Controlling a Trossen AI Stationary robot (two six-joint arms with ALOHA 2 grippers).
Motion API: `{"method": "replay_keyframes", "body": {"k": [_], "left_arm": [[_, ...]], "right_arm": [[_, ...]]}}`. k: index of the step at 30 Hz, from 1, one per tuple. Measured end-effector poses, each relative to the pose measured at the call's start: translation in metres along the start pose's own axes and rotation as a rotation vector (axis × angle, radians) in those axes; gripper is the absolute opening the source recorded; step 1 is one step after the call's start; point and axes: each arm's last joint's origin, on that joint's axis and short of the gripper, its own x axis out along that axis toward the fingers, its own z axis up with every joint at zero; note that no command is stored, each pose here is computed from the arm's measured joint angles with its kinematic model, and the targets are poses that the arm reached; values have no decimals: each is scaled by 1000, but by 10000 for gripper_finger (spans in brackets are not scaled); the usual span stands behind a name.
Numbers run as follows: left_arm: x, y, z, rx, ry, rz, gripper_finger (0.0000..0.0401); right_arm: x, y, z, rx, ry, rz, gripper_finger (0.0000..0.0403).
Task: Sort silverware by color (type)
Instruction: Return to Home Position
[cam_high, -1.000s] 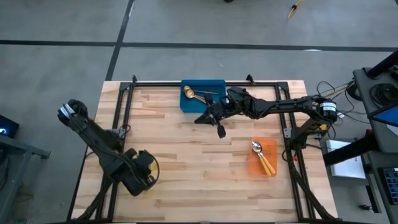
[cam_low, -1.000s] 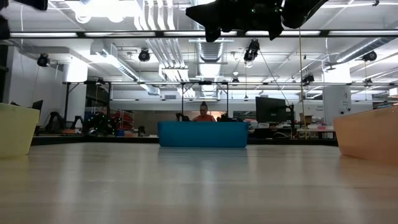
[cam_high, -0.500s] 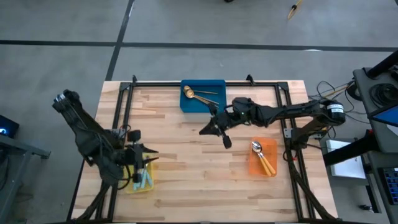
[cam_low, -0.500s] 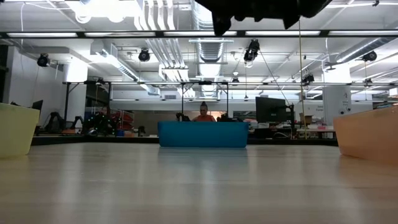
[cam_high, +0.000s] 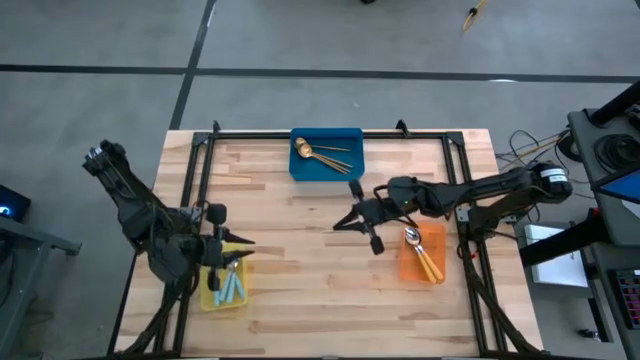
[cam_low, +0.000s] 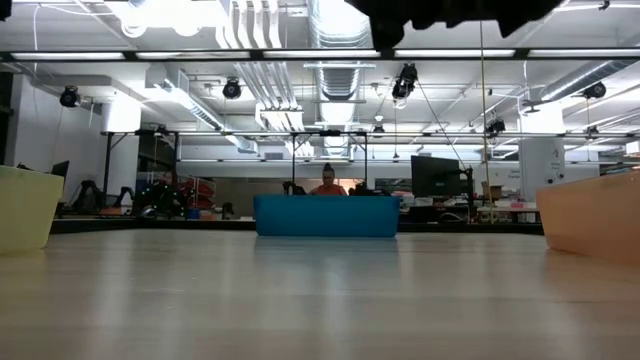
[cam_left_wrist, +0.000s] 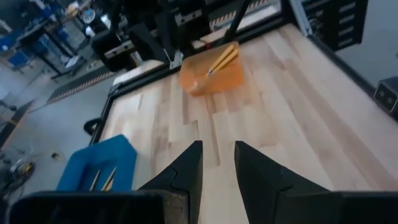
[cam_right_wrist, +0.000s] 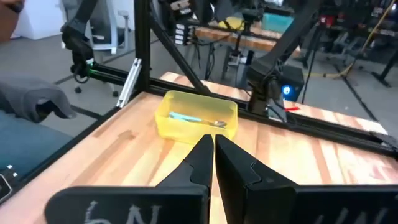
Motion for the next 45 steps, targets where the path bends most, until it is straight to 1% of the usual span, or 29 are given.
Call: {"method": "replay_keyframes", "body": {"k": [3, 6, 10, 13, 18, 26, 33, 39, 43, 45], "left_arm": [[4, -2, -13, -20, -59, -13, 75], [7, -2, -29, -64, -139, -32, 75], [7, 8, -51, -114, -223, -2, 75], [5, 20, -68, -152, -247, 30, 75], [-1, 37, -90, -213, -301, 37, 75], [-14, 49, -118, -284, -401, 27, 75], [-18, 50, -138, -332, -462, 17, 75], [-14, 44, -156, -371, -488, -35, 75], [-8, 38, -165, -369, -476, -48, 75], [-6, 36, -168, -371, -468, -74, 75]], "right_arm": [[-9, 7, -14, -11, -31, 3, 9], [-22, 13, -29, -11, -58, -1, 9], [-44, 16, -42, -1, -70, -25, 9], [-63, 17, -45, 27, -96, -53, 9], [-90, 25, -52, 57, -143, -64, 9], [-121, 38, -71, 108, -192, -83, 9], [-139, 47, -86, 122, -236, -84, 9], [-147, 53, -102, 138, -239, -87, 9], [-152, 55, -115, 169, -234, -142, 9], [-154, 55, -118, 180, -215, -175, 9]]}}
